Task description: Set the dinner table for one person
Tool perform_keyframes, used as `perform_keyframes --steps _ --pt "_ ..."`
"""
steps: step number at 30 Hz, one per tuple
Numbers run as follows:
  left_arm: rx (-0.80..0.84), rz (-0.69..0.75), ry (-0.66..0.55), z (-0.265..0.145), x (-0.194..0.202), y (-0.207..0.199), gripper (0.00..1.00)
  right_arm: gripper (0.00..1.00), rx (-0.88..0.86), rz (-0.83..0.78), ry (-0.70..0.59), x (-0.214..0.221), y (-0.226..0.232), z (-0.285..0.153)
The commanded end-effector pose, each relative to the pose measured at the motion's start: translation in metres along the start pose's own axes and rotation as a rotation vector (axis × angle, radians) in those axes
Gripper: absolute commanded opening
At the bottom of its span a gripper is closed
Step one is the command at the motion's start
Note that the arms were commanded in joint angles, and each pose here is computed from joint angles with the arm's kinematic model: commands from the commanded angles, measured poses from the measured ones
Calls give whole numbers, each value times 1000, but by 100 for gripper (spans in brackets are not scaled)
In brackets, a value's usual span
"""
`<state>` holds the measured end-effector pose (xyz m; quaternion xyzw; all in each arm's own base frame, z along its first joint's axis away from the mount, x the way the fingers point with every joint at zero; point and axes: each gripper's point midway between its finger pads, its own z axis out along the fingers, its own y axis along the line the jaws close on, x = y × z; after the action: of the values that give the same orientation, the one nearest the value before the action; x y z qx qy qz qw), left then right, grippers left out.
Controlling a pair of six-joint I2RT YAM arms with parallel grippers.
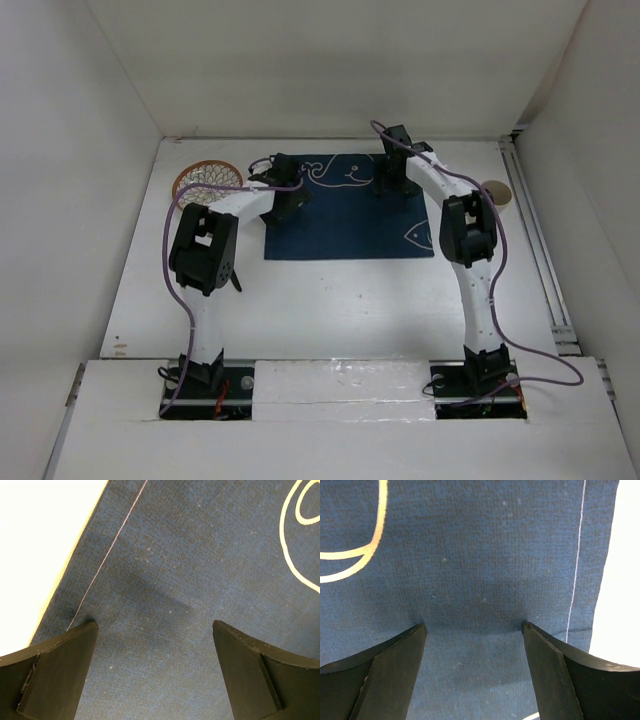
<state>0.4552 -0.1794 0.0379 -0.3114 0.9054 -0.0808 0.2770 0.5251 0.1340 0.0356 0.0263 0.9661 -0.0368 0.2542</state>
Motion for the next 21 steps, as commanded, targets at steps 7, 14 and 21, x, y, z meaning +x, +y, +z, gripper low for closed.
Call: perform_keyframes --steps 7,14,21 --pt "-79 27 134 14 29 22 100 84 -17 0 58 -6 -7 6" --pt "-67 38 134 16 21 16 100 84 -32 -7 56 4 -4 1" --pt "-67 38 134 12 23 21 100 84 -16 -3 33 -4 -7 -6"
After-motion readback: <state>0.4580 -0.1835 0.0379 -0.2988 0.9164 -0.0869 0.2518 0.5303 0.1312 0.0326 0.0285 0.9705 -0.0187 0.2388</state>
